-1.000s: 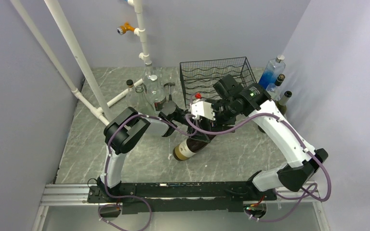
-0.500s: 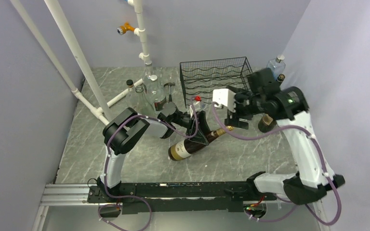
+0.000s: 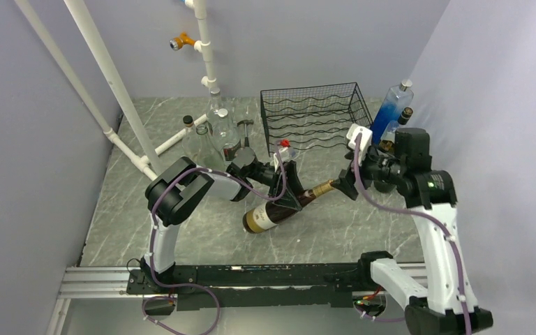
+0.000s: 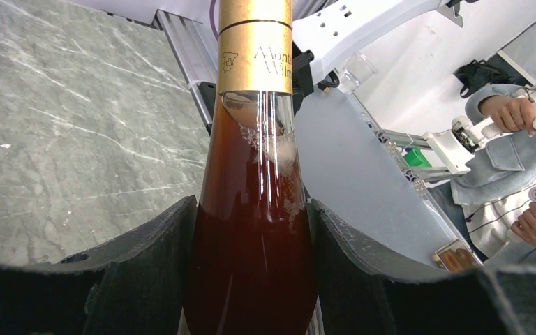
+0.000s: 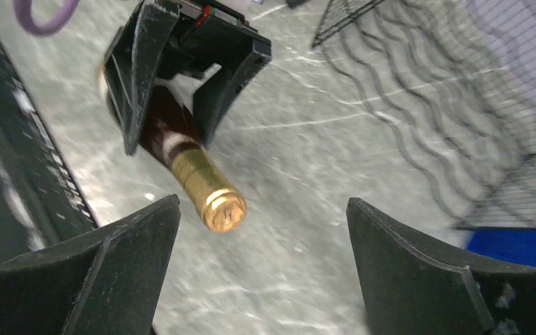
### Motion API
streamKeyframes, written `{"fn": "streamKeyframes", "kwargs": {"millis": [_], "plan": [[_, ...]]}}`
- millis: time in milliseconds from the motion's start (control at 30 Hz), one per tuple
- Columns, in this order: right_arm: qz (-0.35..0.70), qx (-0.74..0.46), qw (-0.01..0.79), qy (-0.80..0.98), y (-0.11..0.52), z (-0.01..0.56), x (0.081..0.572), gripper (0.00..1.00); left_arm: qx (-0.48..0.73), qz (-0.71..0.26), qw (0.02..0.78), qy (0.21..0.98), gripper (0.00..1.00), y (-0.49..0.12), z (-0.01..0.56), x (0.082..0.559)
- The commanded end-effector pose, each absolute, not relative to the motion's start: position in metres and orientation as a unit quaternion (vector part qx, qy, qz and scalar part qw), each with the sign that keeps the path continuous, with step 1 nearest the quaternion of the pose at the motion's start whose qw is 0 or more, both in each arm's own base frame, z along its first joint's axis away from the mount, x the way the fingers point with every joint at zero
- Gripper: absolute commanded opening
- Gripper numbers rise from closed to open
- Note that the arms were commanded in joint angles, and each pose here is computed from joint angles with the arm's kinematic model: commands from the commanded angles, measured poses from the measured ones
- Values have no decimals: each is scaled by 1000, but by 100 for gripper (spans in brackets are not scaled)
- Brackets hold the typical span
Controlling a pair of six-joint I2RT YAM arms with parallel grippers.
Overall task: Take the wine bottle off the wine rack
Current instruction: Pick up the wine bottle from the wine rack.
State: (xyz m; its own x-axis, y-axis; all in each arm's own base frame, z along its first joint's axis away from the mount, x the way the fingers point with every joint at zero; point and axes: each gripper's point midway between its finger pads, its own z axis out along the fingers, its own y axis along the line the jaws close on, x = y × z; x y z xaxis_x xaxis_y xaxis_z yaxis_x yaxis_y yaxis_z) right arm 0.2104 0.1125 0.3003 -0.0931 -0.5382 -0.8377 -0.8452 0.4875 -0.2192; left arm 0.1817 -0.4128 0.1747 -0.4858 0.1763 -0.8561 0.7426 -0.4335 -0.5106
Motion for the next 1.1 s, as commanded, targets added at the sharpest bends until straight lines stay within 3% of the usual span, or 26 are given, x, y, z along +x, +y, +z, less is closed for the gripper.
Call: {"fn": "streamKeyframes", "kwargs": {"millis": [0,233,633,1067], "plan": [[318,-397,492,706,145,306,223,92,482,-702,272,448,0,-409,215,188],[430,-236,470,734,140,299,232,91,478,-695,292,450,0,-408,222,191],[499,-200,424,728,149,267,221,88,468,-688,310,460,0,-409,226,197],[501,-184,405,743,154,253,224,66,450,-690,323,467,0,-412,230,202]]}}
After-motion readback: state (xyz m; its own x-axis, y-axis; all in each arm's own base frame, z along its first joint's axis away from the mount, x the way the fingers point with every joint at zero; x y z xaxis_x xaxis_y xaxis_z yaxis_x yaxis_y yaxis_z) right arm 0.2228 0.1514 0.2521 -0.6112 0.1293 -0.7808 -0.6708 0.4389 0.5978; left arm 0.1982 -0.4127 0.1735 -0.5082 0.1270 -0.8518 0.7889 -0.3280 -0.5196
